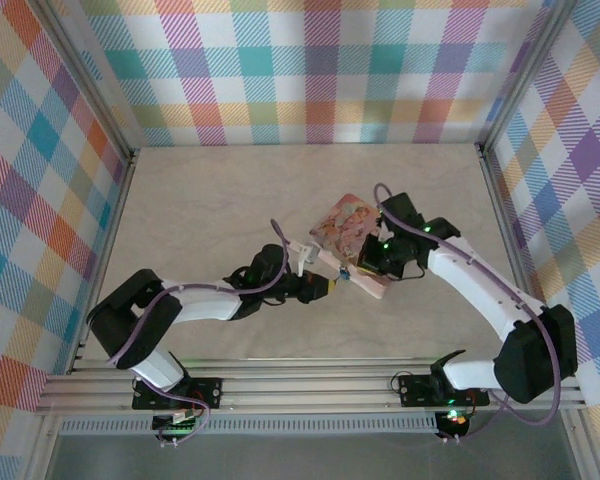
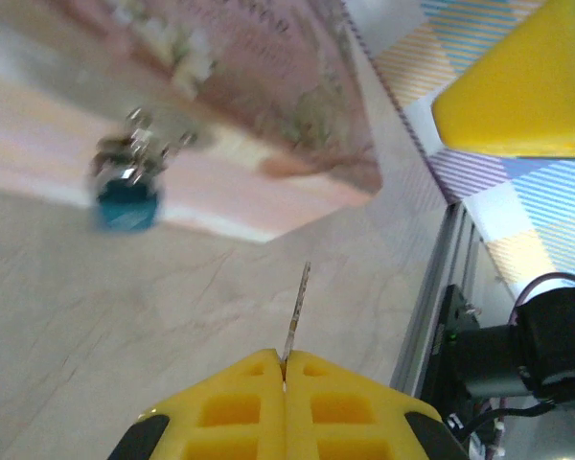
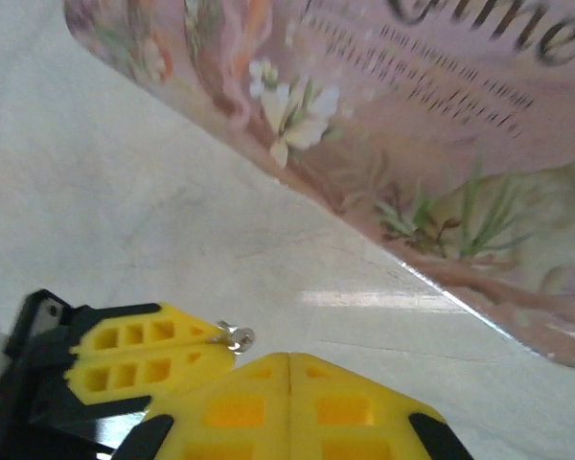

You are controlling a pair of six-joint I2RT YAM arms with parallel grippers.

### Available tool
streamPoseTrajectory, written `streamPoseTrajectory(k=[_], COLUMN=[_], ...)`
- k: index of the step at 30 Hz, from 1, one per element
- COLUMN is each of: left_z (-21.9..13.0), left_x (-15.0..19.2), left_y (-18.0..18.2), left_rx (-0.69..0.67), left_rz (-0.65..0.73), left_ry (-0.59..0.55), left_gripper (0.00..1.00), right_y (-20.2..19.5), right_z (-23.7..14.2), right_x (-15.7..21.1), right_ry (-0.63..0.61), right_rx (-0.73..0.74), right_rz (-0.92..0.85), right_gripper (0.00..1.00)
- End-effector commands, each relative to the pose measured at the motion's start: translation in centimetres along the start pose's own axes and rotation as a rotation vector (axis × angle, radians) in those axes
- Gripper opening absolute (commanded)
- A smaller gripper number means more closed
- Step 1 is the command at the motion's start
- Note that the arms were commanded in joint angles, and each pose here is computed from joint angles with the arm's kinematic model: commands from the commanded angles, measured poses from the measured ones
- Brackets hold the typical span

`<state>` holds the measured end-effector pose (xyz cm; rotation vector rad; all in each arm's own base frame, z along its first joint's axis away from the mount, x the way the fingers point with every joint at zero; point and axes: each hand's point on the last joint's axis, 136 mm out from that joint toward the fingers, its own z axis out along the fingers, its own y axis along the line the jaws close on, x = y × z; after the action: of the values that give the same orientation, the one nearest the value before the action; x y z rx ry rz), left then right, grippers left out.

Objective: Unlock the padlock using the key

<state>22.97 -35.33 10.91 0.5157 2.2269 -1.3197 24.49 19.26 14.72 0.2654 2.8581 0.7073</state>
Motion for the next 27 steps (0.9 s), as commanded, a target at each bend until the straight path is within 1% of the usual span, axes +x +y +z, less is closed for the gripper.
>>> streamPoseTrajectory(k=[1,3,5,8,20,22,24,25,27], left_z=[-1.1,-1.3,-1.4,-1.4,-2.0,-2.2,-2.4,-2.5,-2.7], left_x=[0.7,1.1,1.2,1.1,0.9,1.0,1.0,1.1,1.2], left_y=[1.1,1.5,1.6,1.6,1.3,1.2,1.1,1.2,1.3], left_rx=[-0.058,-0.073,-0.079,-0.085,-0.097,-0.100,-0.104,-0.107,-0.117], left_rz=[0.016,0.013,0.012,0.014,0.024,0.028,0.032,0.032,0.035], left_ry=[-0.001,0.006,0.009,0.011,0.012,0.016,0.018,0.019,0.020], left_gripper=[0.00,0.00,0.00,0.00,0.00,0.00,0.00,0.00,0.00], right_y=[-0.5,-1.4,-2.9,-4.4,-8.2,-8.1,-7.3,-6.7,-5.8], right_z=[1.8,3.3,4.4,4.9,3.7,3.3,3.0,2.9,2.7], right_x=[1.1,1.9,2.2,1.8,-1.3,-1.7,-1.8,-1.8,-1.5], right_ry=[-0.005,0.023,0.017,-0.004,-0.075,-0.098,-0.111,-0.120,-0.150], right_rx=[0.058,0.077,0.108,0.153,0.227,0.220,0.180,0.161,0.158], right_rz=[-0.047,-0.046,-0.051,-0.058,-0.036,-0.051,-0.079,-0.095,-0.129], right_gripper=[0.06,0.06,0.06,0.06,0.06,0.07,0.07,0.09,0.20])
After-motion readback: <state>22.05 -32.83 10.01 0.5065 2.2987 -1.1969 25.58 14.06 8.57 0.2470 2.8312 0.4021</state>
